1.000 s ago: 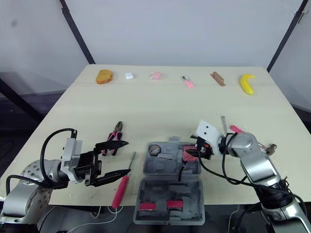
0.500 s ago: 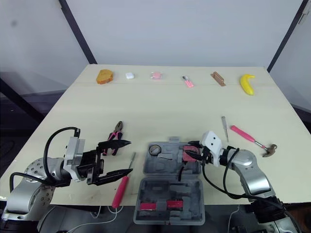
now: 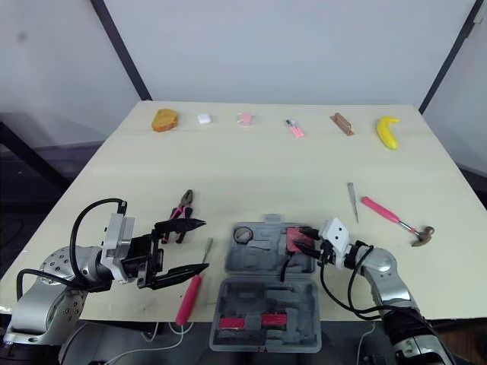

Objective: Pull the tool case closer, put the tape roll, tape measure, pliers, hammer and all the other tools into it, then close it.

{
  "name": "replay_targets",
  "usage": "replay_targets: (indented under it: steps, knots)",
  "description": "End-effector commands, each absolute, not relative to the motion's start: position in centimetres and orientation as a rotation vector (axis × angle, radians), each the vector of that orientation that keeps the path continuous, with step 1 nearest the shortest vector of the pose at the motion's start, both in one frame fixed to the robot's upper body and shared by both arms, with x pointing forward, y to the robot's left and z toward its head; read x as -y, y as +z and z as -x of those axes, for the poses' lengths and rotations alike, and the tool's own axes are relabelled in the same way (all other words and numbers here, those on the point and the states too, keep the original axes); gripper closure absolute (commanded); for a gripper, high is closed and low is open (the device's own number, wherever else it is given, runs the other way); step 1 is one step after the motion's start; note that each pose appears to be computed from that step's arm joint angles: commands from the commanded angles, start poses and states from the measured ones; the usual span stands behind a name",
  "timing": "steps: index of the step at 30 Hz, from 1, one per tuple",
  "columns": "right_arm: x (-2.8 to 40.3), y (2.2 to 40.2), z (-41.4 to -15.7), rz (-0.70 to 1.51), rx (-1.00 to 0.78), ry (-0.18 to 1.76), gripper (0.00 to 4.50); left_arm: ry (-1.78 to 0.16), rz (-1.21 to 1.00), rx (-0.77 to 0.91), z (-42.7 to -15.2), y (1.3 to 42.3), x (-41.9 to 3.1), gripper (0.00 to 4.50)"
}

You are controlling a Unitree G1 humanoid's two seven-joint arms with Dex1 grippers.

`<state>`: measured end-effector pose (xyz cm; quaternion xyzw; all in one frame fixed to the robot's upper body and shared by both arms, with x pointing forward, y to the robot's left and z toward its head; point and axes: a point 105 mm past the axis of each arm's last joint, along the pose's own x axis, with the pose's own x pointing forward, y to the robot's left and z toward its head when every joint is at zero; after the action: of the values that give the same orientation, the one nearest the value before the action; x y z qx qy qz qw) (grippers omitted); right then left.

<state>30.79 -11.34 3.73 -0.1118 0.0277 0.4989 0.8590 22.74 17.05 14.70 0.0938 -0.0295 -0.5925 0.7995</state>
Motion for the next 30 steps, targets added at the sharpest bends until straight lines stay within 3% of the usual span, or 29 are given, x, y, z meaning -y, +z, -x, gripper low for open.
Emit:
replay_targets:
  steps: [1, 5, 11, 15, 19, 25, 30]
  knots:
    - [11.9, 2.3, -30.6, 0.214, -0.112, 1.037, 2.81, -1.279, -0.222, 0.072, -22.8, 15.2, -17.1, 0.0]
    - [12.0, 0.5, -30.4, 0.22, -0.232, 1.037, 2.81, -1.284, -0.224, 0.069, -22.8, 15.2, -17.1, 0.0]
    - [13.3, -3.0, -28.8, 0.268, -0.548, 1.052, 2.81, -1.284, -0.22, 0.066, -22.8, 15.1, -17.1, 0.0]
    - [13.4, -3.3, -28.7, 0.273, -0.593, 1.029, 2.81, -1.279, -0.215, 0.06, -22.8, 14.8, -17.2, 0.0]
    - [12.6, -1.6, -29.8, 0.285, -0.481, 1.012, 2.81, -1.268, -0.204, 0.056, -22.8, 14.7, -17.3, 0.0]
    - [11.3, 4.6, -31.6, 0.219, -0.146, 0.981, 2.81, -1.186, -0.146, 0.065, -23.2, 14.7, -18.1, 0.0]
    - [13.1, 8.8, -31.1, 0.176, 0.024, 0.919, 2.81, -1.045, -0.103, 0.044, -23.6, 14.0, -20.4, 0.0]
